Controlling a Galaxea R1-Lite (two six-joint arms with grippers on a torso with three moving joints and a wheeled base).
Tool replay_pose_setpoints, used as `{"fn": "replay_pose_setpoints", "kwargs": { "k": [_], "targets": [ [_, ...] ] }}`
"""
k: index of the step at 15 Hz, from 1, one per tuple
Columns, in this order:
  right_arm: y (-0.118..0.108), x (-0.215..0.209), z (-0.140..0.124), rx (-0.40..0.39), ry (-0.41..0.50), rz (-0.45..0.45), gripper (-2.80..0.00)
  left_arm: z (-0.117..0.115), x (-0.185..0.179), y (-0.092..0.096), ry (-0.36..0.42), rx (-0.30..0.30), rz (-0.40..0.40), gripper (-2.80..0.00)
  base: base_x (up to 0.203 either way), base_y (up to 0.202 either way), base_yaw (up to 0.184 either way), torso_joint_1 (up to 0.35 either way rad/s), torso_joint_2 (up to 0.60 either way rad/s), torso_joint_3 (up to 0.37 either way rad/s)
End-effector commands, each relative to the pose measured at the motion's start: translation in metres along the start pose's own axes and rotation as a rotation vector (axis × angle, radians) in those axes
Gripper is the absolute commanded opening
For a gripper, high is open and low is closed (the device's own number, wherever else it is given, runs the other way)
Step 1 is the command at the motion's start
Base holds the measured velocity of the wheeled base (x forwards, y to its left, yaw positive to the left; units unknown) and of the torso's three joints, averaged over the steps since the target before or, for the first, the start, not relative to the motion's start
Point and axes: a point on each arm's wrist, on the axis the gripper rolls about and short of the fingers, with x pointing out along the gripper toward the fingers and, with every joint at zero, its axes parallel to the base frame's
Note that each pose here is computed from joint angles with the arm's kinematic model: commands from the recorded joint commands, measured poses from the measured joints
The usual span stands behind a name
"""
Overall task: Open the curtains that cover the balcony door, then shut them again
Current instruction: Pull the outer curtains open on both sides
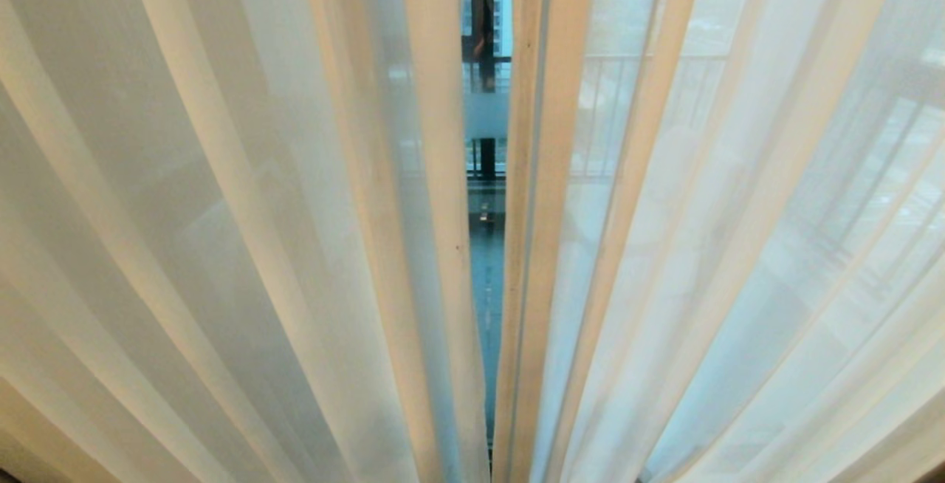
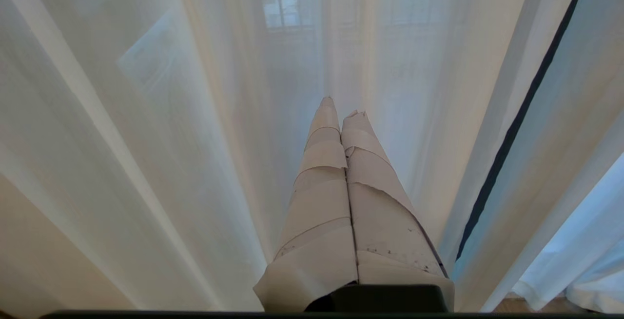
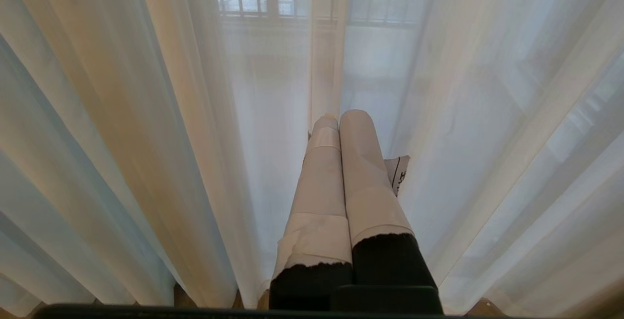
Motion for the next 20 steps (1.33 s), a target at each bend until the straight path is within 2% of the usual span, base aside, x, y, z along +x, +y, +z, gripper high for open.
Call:
{"fn": "replay_pose_setpoints", "kwargs": {
  "k": [1,5,6,9,10,11,12,14,20],
  "targets": [
    [0.0,0.0,0.0,-0.001,-0.001,0.001,-2.8,0.0,0.0,0.0,-0.004,-0.002,0.0,-2.8,0.0,0.0,0.0,0.0,0.0,0.0],
    [0.0,0.0,0.0,-0.001,-0.001,0.001,-2.8,0.0,0.0,0.0,-0.004,0.004,0.002,-2.8,0.0,0.0,0.0,0.0,0.0,0.0],
    [0.0,0.0,0.0,-0.001,-0.001,0.001,-2.8,0.003,0.0,0.0,-0.03,0.004,0.004,-2.8,0.0,0.0,0.0,0.0,0.0,0.0],
    [0.0,0.0,0.0,-0.001,-0.001,0.001,-2.8,0.017,-0.002,0.001,-0.17,0.007,0.011,-2.8,0.0,0.0,0.0,0.0,0.0,0.0],
    [0.0,0.0,0.0,-0.001,-0.001,0.001,-2.8,0.025,-0.004,0.001,-0.249,0.015,0.01,-2.8,0.0,0.0,0.0,0.0,0.0,0.0],
    [0.0,0.0,0.0,-0.001,-0.001,0.001,-2.8,0.032,-0.006,0.001,-0.316,0.038,-0.001,-2.8,0.0,0.0,0.0,0.0,0.0,0.0],
    [0.0,0.0,0.0,-0.001,-0.001,0.001,-2.8,0.038,-0.008,0.001,-0.351,0.067,-0.037,-2.8,0.0,0.0,0.0,0.0,0.0,0.0],
    [0.0,0.0,0.0,-0.001,-0.001,0.0,-2.8,0.044,-0.011,-0.001,-0.369,0.091,-0.105,-2.8,0.0,0.0,0.0,0.0,0.0,0.0],
    [0.0,0.0,0.0,-0.001,-0.001,0.001,-2.8,0.042,-0.01,-0.002,-0.359,0.099,-0.141,-2.8,0.0,0.0,0.0,0.0,0.0,0.0]
  ]
}}
